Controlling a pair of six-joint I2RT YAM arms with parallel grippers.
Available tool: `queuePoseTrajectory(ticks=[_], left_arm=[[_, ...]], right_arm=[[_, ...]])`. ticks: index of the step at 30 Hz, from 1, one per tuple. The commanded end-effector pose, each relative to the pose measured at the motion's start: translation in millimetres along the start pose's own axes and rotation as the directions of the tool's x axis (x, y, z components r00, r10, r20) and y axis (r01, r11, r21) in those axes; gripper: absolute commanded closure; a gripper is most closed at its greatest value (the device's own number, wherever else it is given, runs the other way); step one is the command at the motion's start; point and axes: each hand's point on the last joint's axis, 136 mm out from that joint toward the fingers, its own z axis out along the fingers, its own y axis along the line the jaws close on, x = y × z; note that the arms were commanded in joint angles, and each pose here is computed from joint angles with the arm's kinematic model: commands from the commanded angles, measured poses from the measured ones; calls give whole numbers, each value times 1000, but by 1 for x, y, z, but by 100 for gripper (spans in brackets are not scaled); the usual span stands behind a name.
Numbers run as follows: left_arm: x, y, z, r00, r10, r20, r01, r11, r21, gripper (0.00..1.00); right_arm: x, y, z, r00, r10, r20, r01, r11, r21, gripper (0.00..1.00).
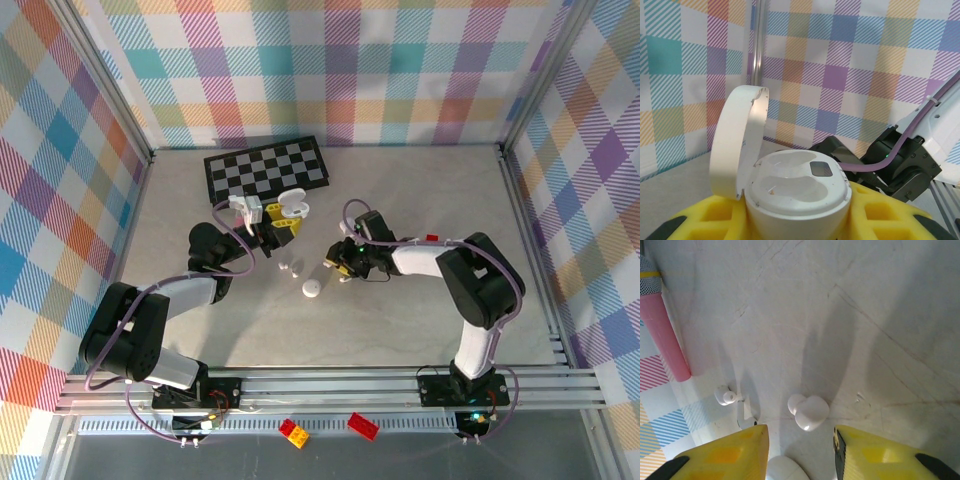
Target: Insert the wireless bluetooth earbuds into the charging case
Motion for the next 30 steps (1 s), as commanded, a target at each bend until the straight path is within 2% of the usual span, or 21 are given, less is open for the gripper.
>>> queuePoseTrajectory(ticks=[1, 13, 30], left_arm=[[-26, -5, 0, 994, 93, 59, -94, 995, 18, 69], [-22, -5, -1, 994, 95, 53, -96, 995, 19, 69], [-18, -2, -3, 994, 104, 45, -105, 994, 9, 69]], right_arm=[[4, 7, 6, 999, 12, -38, -12, 1000, 1, 61], [7, 3, 20, 994, -13, -112, 21, 997, 71, 63], [13, -26, 29, 986, -16, -167, 54, 972, 228, 77]])
